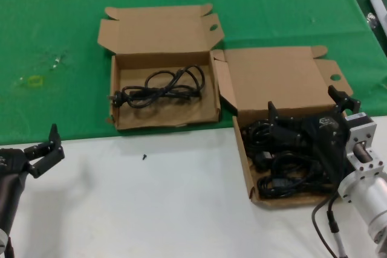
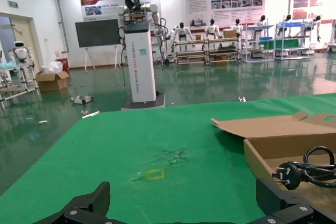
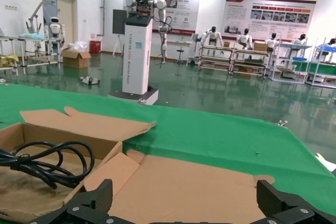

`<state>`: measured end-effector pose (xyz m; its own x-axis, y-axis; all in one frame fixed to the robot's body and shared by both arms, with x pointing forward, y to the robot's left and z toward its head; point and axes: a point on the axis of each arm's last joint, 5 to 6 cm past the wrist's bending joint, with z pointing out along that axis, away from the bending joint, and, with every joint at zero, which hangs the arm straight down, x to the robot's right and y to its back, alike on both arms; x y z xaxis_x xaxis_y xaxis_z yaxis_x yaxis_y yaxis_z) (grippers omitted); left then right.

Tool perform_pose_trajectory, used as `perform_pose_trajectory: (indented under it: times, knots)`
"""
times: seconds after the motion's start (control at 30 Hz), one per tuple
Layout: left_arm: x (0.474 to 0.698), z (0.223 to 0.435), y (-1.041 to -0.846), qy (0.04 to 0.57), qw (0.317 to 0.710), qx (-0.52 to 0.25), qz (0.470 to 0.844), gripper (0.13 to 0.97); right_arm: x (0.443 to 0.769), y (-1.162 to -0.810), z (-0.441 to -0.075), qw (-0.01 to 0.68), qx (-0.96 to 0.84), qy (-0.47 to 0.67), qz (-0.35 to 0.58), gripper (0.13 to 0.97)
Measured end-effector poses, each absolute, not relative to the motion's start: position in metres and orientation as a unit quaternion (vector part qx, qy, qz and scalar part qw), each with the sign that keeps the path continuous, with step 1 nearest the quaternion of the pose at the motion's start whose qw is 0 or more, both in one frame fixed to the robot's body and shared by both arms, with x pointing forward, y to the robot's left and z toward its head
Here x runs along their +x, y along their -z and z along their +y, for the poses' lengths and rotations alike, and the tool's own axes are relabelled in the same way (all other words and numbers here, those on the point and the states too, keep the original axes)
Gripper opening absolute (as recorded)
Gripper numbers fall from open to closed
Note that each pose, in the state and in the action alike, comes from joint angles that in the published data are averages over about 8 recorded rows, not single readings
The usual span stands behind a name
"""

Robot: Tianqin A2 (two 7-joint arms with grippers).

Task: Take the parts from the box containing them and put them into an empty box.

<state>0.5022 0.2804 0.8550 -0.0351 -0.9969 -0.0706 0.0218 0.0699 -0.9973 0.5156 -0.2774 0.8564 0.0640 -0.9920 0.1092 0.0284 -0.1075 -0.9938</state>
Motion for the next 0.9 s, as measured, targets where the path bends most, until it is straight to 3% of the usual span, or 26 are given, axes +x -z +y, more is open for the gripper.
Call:
perform_pose_trajectory:
  times: [0.9]
  knots:
    - [0.5022,0.2804,-0.8550,0.496,0.513,-0.468,0.521,0.966,0.5156,-0.8564,-0.2774,0.494,-0.536,0.516,0.449,0.966]
